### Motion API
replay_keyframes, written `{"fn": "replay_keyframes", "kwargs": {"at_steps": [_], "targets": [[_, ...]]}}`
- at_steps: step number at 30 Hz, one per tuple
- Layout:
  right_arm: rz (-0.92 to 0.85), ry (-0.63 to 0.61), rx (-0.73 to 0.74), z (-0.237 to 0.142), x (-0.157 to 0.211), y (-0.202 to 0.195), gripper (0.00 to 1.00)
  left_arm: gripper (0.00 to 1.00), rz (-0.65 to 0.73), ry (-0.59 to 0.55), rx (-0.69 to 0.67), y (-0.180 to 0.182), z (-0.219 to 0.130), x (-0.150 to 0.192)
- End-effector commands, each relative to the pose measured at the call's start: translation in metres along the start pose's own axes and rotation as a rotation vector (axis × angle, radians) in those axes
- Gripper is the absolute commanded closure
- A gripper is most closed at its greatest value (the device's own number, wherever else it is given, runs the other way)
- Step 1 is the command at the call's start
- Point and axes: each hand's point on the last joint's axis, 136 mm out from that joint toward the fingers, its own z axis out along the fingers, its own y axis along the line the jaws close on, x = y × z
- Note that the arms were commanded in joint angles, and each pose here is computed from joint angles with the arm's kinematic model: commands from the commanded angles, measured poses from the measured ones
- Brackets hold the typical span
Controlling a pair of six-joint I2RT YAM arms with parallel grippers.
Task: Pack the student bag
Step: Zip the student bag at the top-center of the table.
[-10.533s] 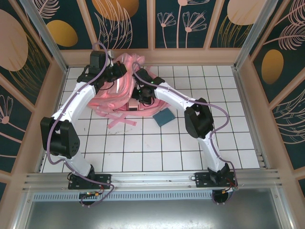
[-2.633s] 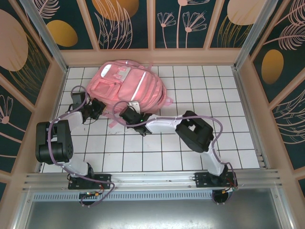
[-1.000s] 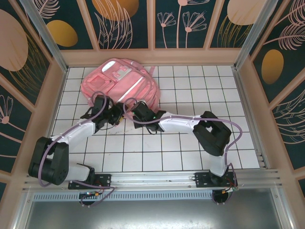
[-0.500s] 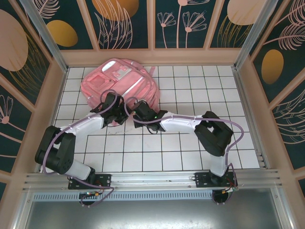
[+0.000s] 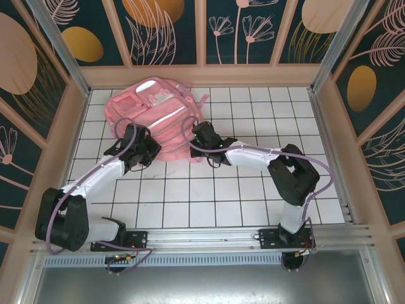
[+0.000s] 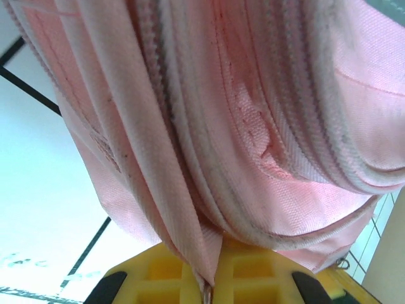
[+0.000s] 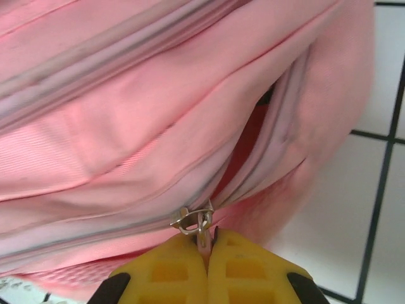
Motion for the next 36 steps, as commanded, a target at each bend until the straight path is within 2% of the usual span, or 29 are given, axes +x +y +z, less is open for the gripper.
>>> {"fn": "replay_keyframes", "kwargs": {"at_steps": [1,5,8,11,15,18,22,28,34,36], "targets": [[0.008,-0.006,0.178,-0.006,-0.007,-0.064,1.00,1.00,0.022,-0.157,-0.129,0.031,-0.022,-0.036],[-0.009,0.009,0.207,-0.003,-0.007,-0.084,1.00,1.00,0.046,-0.176,-0.133,0.031,-0.032,-0.041],[-0.027,0.019,0.167,-0.003,-0.009,-0.076,1.00,1.00,0.062,-0.182,-0.135,0.033,-0.035,-0.046],[-0.047,0.005,0.111,-0.012,-0.013,-0.056,1.00,1.00,0.092,-0.172,-0.142,0.034,-0.031,-0.052],[-0.099,-0.018,0.066,-0.032,-0.008,-0.024,1.00,1.00,0.195,-0.155,-0.132,0.016,-0.026,-0.062],[-0.143,-0.003,0.016,-0.043,0.008,0.006,1.00,1.00,0.257,-0.166,-0.140,0.007,-0.024,-0.077],[-0.196,0.041,-0.085,-0.048,0.035,0.057,1.00,1.00,0.262,-0.177,-0.190,0.025,-0.022,-0.103],[-0.268,0.072,-0.222,-0.038,0.047,0.131,1.00,1.00,0.247,-0.165,-0.254,0.063,-0.015,-0.137],[-0.296,0.086,-0.272,-0.015,0.037,0.161,1.00,1.00,0.218,-0.196,-0.241,0.064,-0.020,-0.177],[-0.299,0.100,-0.259,-0.005,0.040,0.161,1.00,0.88,0.213,-0.182,-0.200,0.056,-0.021,-0.175]]}}
